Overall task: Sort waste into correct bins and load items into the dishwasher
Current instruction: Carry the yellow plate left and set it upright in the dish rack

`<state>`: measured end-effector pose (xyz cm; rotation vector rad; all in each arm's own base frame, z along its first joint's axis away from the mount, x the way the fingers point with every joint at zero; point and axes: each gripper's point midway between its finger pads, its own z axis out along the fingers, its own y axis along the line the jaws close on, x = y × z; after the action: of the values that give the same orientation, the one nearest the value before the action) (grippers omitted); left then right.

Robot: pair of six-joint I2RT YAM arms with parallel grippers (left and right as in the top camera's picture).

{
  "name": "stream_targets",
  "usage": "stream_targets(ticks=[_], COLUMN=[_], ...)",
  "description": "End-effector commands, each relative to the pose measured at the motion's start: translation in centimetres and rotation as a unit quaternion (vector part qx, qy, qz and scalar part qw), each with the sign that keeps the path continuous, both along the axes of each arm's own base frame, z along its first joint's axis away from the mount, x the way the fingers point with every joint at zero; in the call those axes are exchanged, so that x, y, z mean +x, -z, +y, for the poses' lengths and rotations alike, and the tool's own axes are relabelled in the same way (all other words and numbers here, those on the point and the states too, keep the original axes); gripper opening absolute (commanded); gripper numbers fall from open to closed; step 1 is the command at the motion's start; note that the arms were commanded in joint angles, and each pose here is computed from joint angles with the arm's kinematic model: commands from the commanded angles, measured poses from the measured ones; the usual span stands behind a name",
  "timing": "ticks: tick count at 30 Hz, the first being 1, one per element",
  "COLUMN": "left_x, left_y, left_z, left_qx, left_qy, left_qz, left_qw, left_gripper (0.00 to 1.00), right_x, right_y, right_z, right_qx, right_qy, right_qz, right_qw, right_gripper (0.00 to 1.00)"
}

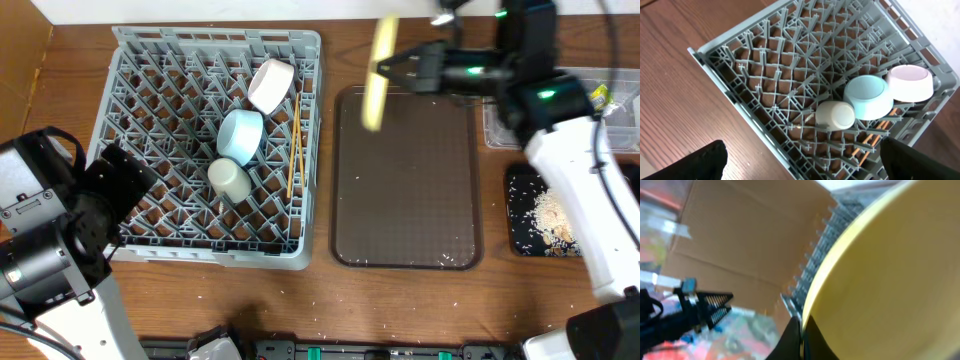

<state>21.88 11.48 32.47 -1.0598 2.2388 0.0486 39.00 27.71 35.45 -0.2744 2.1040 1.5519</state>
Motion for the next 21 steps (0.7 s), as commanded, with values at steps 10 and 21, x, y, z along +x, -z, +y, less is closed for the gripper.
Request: stream_targets(ticks=[10, 21], left_x=[-0.1, -0.1], left_y=[-0.2, -0.2], left_z=[0.2, 0.2], left_qx=[0.006, 0.006], left_qy=[-0.003, -0.003], left_qz=[-0.001, -0.001], left_qw=[1.000, 1.000], left_gripper=[0.99, 0.99], right_x=[1.6, 3.8], right_y=[4.1, 11.7], right_z=[12.0, 13.5], right_qx=[0.062, 0.029], right_qy=[-0.039, -0.019], right_qz=[-0.005, 0.065], right_qw=[0.997, 0.997], right_gripper=[0.01, 0.09])
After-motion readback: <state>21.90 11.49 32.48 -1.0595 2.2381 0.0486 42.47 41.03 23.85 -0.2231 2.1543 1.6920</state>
